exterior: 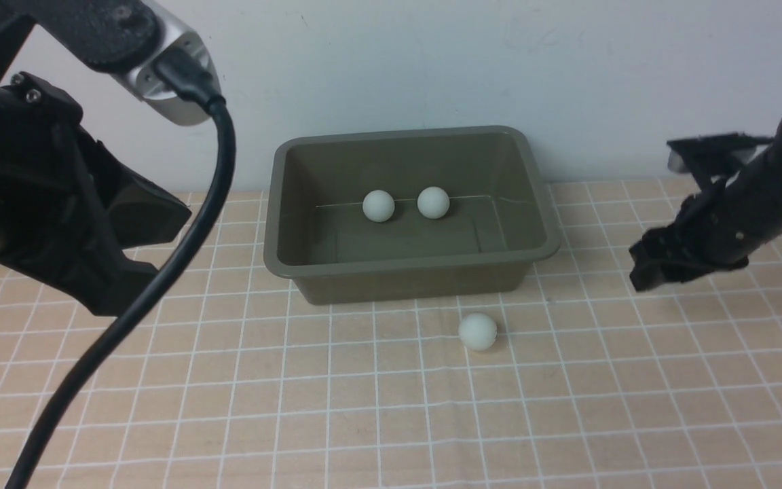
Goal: Put the table tennis balls into the box on the light coffee tablecloth.
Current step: 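Reach for and grasp a ping pong ball on the table, then release the ping pong ball into the bin and lift the gripper away, then reach for and grasp a ping pong ball on the table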
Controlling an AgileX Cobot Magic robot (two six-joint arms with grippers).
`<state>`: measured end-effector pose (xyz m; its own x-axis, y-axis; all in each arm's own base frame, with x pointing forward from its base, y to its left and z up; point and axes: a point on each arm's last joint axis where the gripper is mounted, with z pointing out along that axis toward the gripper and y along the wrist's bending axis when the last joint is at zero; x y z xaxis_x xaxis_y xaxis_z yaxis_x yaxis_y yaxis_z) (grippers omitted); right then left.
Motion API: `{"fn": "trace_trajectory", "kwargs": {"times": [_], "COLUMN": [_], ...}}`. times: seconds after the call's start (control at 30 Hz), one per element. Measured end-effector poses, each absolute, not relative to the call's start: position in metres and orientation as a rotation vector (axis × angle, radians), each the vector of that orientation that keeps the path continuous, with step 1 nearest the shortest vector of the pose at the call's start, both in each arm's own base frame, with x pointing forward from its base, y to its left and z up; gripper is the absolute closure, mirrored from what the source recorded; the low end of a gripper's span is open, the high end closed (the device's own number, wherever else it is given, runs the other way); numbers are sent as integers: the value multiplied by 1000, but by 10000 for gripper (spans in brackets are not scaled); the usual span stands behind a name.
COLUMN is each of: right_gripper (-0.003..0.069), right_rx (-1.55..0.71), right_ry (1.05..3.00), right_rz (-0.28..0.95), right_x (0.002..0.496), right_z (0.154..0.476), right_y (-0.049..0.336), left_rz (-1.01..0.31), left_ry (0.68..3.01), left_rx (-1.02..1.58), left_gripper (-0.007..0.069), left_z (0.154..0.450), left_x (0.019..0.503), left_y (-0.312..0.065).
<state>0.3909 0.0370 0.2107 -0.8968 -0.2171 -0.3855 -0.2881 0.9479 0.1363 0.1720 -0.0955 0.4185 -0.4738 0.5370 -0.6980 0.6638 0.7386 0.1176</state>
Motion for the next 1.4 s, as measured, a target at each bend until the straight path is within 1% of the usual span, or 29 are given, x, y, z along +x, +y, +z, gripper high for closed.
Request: {"fn": "trace_trajectory", "kwargs": {"times": [0.03,0.17,0.2,0.27,0.3,0.33,0.37,0.43,0.5,0.63,0.73,0.87,1.0,1.07,1.17,1.2,1.3,1.4], "right_gripper": [294,294,294,294,294,294,294,294,294,294,276,251,240,240,240,240,242,258], "right_rx": [-388,-495,-530,-558,-606,-671,-701,-813,-906,-1046,-1057,-1018,-960,-937,-899,-895,-792,-654], "right_ry": [2709,2568,2500,2453,2386,2345,2327,2294,2277,2268,2276,2291,2313,2318,2314,2315,2306,2317], "right_rz": [304,514,591,632,664,670,667,648,587,397,311,297,300,299,280,279,260,274], "right_x": [394,404,408,411,415,418,419,420,421,420,421,422,424,424,416,415,400,383], "right_z": [222,260,272,279,288,291,294,292,287,265,254,254,265,277,312,314,352,380], "right_y": [40,56,62,67,75,84,89,113,134,173,187,188,179,171,148,146,122,104], "left_rz": [-217,-218,-218,-218,-218,-218,-218,-218,-218,-218,-218,-224,-241,-241,-241,-241,-241,-241], "left_ry": [2188,2188,2189,2189,2189,2189,2189,2189,2189,2189,2189,2189,2190,2190,2190,2190,2190,2190], "left_rx": [900,900,900,900,900,900,900,900,900,900,900,900,898,898,898,898,898,898], "left_gripper": [694,694,694,694,694,694,694,694,694,694,694,694,694,694,694,694,694,694], "left_z": [419,419,418,418,418,418,418,418,418,418,418,418,418,418,418,418,418,418], "left_x": [172,172,172,172,172,172,172,172,172,172,172,172,171,171,171,171,171,171], "left_y": [-96,-96,-96,-96,-96,-96,-96,-96,-96,-96,-96,-96,-97,-97,-97,-97,-97,-97]}}
